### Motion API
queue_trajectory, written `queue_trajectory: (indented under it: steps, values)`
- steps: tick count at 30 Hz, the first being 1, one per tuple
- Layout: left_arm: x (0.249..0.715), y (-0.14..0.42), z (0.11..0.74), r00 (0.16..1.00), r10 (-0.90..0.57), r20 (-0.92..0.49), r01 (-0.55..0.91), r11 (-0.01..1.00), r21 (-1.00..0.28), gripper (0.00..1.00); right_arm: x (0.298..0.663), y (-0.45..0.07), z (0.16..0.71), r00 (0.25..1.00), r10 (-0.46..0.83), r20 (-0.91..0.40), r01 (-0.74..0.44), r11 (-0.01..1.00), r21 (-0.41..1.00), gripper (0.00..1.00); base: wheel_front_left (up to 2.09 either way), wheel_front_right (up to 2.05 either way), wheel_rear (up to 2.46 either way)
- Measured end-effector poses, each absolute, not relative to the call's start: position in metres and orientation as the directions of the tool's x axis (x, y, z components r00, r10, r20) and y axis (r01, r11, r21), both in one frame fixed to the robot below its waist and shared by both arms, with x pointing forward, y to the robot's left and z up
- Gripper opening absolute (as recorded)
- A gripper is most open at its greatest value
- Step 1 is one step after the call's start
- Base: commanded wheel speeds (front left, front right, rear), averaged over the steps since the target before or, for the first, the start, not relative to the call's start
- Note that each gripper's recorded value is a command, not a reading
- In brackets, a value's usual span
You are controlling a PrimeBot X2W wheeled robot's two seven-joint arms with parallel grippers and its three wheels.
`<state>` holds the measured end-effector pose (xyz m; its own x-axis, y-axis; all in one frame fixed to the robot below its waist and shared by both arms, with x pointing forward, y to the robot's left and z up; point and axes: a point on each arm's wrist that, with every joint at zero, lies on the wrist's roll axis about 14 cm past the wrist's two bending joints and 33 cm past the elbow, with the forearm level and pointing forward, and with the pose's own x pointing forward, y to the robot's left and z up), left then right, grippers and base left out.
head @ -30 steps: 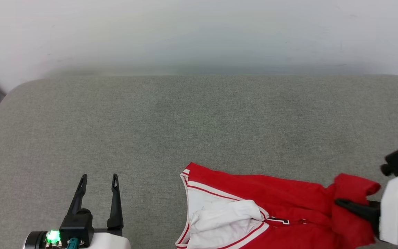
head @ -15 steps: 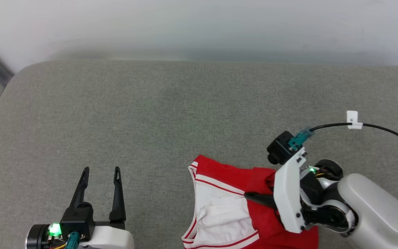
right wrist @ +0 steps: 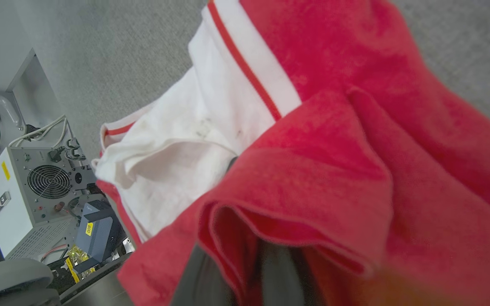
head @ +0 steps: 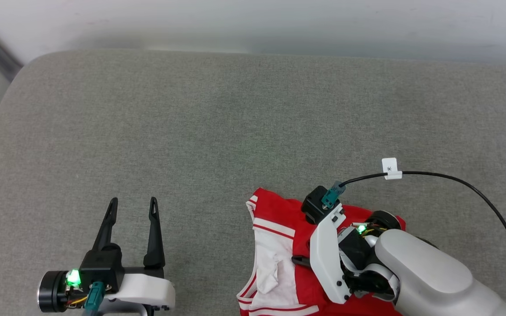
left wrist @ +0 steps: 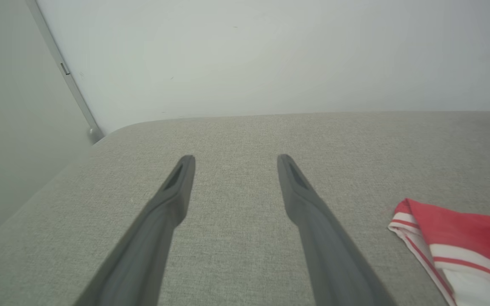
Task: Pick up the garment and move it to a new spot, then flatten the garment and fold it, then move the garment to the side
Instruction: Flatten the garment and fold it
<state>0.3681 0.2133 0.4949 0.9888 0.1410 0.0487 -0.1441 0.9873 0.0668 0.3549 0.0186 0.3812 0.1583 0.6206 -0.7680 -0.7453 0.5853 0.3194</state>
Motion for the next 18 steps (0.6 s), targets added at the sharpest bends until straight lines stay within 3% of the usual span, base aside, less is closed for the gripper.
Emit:
queue_trajectory:
  steps: [2, 3, 5, 7, 12, 18]
  values:
    - [0.369, 0.213, 0.494, 0.989, 0.14, 0.048, -0.143, 0.988, 0.066, 1.0, 0.356, 0.019, 0.381, 0.172, 0.631, -0.756, -0.738, 0.591, 0.325, 0.0, 0.0, 0.0, 0.0]
    - [0.369, 0.212, 0.495, 0.989, 0.138, 0.048, -0.141, 0.988, 0.064, 1.0, 0.357, 0.019, 0.383, 0.188, 0.639, -0.746, -0.739, 0.593, 0.322, 0.15, 0.0, 0.0, 0.0]
    - [0.369, 0.21, 0.496, 0.99, 0.132, 0.054, -0.135, 0.989, 0.061, 1.0, 0.36, 0.02, 0.39, 0.225, 0.659, -0.717, -0.742, 0.593, 0.312, 1.0, 0.0, 0.0, 0.0]
    - [0.368, 0.209, 0.499, 0.99, 0.128, 0.063, -0.132, 0.989, 0.063, 1.0, 0.368, 0.02, 0.406, 0.283, 0.69, -0.666, -0.753, 0.59, 0.291, 1.0, 0.0, 0.0, 0.0]
    - [0.362, 0.205, 0.506, 0.99, 0.118, 0.082, -0.123, 0.991, 0.057, 1.0, 0.411, -0.005, 0.472, 0.523, 0.727, -0.444, -0.747, 0.642, 0.172, 1.0, 0.0, 0.0, 0.0]
    - [0.358, 0.197, 0.51, 0.991, 0.093, 0.097, -0.098, 0.994, 0.051, 1.0, 0.458, -0.078, 0.554, 0.801, 0.591, -0.095, -0.594, 0.805, -0.003, 1.0, 0.0, 0.0, 0.0]
